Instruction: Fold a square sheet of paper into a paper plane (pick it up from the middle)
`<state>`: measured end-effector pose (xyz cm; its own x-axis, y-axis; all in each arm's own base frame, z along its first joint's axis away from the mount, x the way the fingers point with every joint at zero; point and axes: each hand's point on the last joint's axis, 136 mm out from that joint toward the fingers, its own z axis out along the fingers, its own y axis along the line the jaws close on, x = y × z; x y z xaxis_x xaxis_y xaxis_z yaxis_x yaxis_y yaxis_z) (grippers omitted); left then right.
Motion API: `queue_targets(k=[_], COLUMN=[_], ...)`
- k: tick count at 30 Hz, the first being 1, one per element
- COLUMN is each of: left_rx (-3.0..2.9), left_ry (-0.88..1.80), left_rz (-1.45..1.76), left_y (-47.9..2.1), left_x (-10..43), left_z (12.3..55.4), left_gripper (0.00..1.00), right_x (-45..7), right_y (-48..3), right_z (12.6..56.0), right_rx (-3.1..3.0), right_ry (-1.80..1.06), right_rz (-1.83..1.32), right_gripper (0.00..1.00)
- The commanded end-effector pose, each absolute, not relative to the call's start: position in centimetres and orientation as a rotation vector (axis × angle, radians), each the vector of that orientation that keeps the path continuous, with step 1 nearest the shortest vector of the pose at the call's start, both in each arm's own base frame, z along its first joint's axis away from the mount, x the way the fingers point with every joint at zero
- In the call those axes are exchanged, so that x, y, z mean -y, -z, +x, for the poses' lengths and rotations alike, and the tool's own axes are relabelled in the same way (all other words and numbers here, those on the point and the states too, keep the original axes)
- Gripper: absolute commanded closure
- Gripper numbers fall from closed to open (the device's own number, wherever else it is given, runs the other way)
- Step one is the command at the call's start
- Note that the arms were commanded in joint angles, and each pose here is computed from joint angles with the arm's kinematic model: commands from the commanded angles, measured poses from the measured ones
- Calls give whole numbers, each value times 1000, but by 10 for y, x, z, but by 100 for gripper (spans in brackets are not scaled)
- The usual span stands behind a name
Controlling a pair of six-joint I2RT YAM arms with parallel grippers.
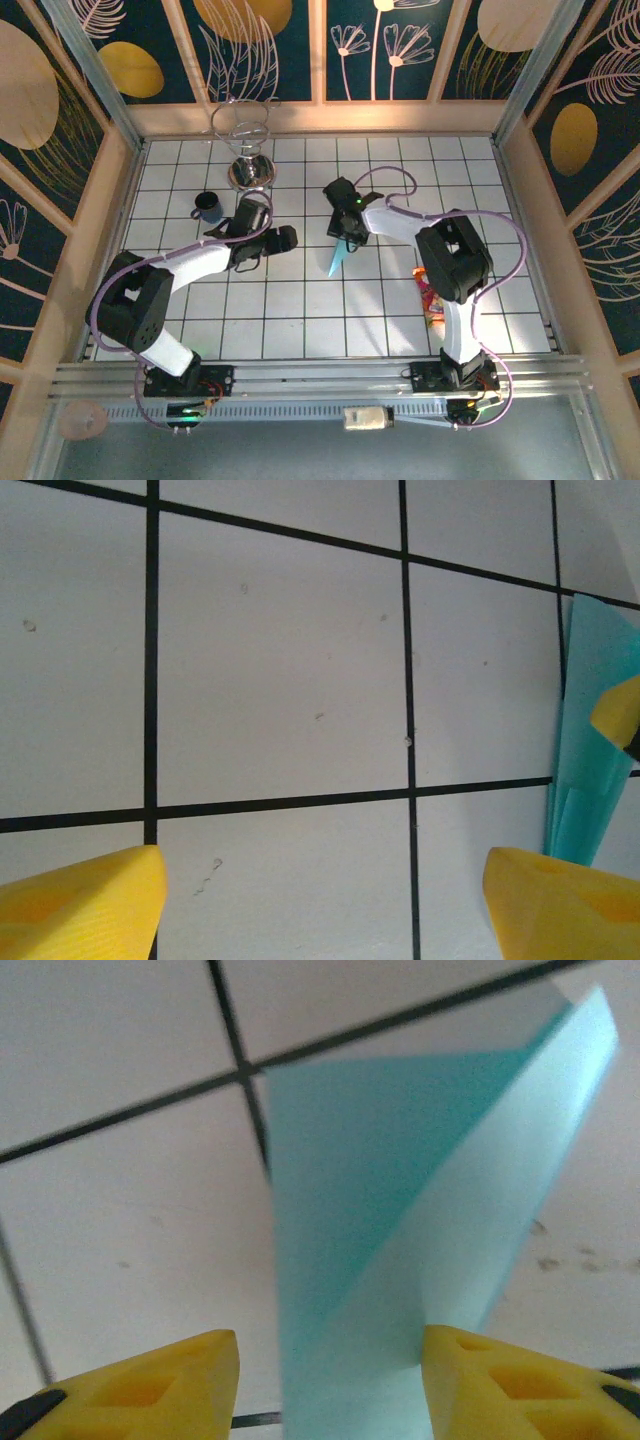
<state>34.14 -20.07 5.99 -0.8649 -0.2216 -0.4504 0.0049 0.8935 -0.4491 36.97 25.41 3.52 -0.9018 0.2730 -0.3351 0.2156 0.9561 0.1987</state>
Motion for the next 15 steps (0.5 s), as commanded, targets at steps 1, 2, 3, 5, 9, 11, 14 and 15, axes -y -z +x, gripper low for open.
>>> queue_targets(k=[1,2,3,5,9,11,14,15], left_rx=[-2514,-2514,-2515,-2516,-2520,-2524,-2526,-2527], left_ry=[605,602,601,596,599,599,597,597], left_rz=[-187,-188,-188,-190,-192,-192,-196,-195], left_y=[-64,-63,-62,-61,-58,-57,-56,-56], left_x=[195,195,195,194,194,194,194,194], left_z=[346,345,346,346,346,346,346,346], left_gripper=[16,16,16,15,15,15,15,14], right_x=[-236,-235,-233,-233,-232,-232,-232,-232], right_y=[-41,-41,-42,-45,-47,-48,-50,-51], right_z=[371,370,369,368,366,367,367,367], right_rx=[-2684,-2683,-2679,-2671,-2665,-2661,-2658,-2655], right_ry=[-69,-60,-54,-49,-42,-43,-46,-47], right_rz=[514,520,530,533,539,541,540,538], right_gripper=[53,54,56,59,63,63,68,71])
